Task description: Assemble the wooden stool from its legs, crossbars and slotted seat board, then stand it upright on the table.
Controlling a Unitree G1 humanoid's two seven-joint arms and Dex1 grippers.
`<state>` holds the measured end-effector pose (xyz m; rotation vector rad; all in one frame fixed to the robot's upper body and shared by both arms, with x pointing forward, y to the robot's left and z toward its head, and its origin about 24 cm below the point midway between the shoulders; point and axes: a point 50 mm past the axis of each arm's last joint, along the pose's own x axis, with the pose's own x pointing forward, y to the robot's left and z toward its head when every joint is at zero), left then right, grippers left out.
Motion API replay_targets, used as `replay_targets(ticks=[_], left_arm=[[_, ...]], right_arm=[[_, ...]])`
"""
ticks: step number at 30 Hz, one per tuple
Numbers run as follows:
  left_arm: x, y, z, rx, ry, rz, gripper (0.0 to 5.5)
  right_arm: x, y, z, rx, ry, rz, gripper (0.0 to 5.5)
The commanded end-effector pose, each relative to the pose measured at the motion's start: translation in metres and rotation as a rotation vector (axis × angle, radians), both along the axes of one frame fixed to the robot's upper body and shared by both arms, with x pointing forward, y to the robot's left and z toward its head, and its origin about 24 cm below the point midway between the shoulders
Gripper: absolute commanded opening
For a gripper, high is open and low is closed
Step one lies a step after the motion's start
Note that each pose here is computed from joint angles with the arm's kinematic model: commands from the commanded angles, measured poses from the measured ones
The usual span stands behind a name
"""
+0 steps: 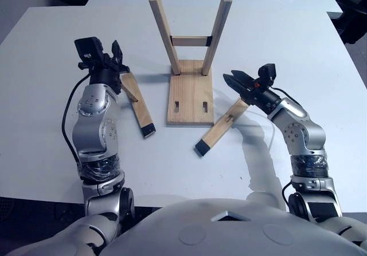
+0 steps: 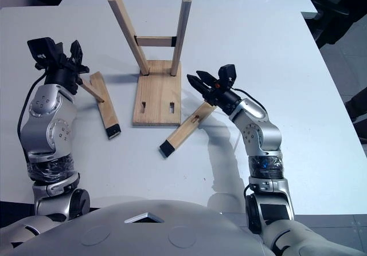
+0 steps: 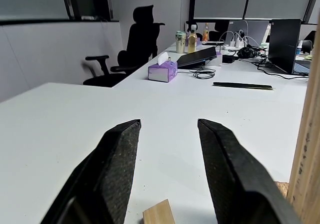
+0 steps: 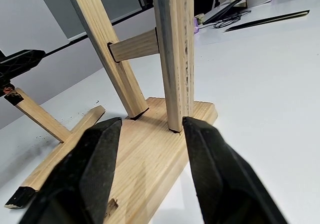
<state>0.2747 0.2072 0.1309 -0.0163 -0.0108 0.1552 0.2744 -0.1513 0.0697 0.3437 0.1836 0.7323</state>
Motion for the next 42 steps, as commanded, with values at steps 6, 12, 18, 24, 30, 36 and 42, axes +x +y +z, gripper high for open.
replay_targets(ticks=[6, 12, 18, 24, 30, 36, 42], left_arm=[[-0.014, 0.033, 0.044, 0.009, -0.248, 0.270, 2.12], [-0.071, 0.046, 0.008, 0.068, 0.095, 0.428, 2.12], [-0.094, -0.009, -0.050, -0.149, 0.521, 0.116, 2.89], [-0.082, -0.025, -0.042, -0.188, 0.530, -0.012, 3.50], [-0.076, -0.029, -0.049, -0.146, 0.650, -0.026, 3.50], [-0.073, -0.030, -0.057, -0.104, 0.744, -0.012, 3.50], [-0.078, -0.037, -0.070, -0.147, 0.850, -0.090, 3.50]], right_arm=[[0.002, -0.002, 0.002, -0.016, -0.001, 0.008, 2.25], [-0.011, -0.011, -0.008, -0.033, 0.026, -0.025, 2.25], [-0.016, -0.007, -0.011, -0.052, 0.027, -0.023, 2.25], [-0.016, -0.006, -0.012, -0.073, 0.026, -0.008, 2.25], [-0.015, -0.002, -0.015, -0.086, 0.021, 0.002, 2.25], [-0.013, 0.000, -0.015, -0.076, 0.013, -0.004, 2.25], [-0.016, 0.005, -0.019, -0.064, 0.021, -0.002, 2.25]])
